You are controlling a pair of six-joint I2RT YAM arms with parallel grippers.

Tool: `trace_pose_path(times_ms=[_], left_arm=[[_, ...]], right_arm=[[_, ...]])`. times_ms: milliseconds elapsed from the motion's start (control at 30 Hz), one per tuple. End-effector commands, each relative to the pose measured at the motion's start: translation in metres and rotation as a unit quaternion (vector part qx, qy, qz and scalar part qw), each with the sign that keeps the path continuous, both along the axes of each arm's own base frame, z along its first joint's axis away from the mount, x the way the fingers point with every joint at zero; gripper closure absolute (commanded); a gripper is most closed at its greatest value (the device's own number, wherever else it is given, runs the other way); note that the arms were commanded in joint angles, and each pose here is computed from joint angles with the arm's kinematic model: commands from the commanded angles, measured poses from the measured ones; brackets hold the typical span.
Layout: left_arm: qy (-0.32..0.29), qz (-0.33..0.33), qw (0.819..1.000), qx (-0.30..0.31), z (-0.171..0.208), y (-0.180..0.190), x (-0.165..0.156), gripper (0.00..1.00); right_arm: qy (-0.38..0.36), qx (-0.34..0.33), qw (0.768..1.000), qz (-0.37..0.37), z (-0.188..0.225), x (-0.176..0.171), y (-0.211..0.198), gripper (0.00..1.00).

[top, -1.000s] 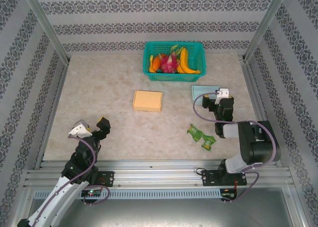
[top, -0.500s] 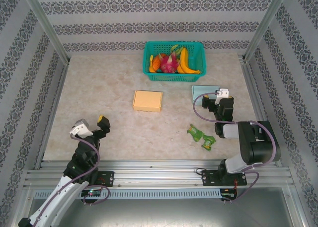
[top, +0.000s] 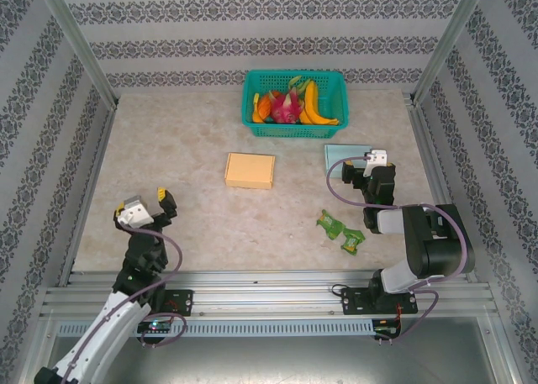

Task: Fold the paper box

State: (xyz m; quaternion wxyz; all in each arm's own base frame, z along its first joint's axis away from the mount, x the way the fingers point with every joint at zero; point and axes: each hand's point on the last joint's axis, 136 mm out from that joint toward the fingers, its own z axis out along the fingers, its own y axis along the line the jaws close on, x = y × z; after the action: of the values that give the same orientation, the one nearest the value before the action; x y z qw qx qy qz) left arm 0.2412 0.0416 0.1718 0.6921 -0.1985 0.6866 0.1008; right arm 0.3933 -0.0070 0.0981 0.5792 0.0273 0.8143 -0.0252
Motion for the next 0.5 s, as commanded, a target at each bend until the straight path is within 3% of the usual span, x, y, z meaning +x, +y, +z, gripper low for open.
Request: trace_pose_path(times_ms=[0,100,300,333,467], left_arm=[[0.026,0.017,0.999,-0.018,-0.024,0.012,0.012,0.0],[0.057,0.036,0.997,-0.047,-0.039,0.024,0.031,0.01],[0.127,0.011,0.992,-0.028,-0.048,0.015,0.095,0.0],[0.15,0.011,0.988,-0.025,-0.053,0.015,0.097,0.0],[0.133,-0.01,0.991,0.011,-0.048,0.01,0.101,0.0]], right_arm=[[-0.013,0.01,1.0,0.006,0.008,0.003,0.003,0.02],[-0.012,0.009,1.0,0.006,0.007,0.003,0.003,0.02],[-0.012,0.009,1.0,0.006,0.008,0.003,0.003,0.02],[-0.013,0.009,1.0,0.006,0.008,0.003,0.003,0.02],[-0.012,0.009,1.0,0.006,0.008,0.003,0.003,0.02]])
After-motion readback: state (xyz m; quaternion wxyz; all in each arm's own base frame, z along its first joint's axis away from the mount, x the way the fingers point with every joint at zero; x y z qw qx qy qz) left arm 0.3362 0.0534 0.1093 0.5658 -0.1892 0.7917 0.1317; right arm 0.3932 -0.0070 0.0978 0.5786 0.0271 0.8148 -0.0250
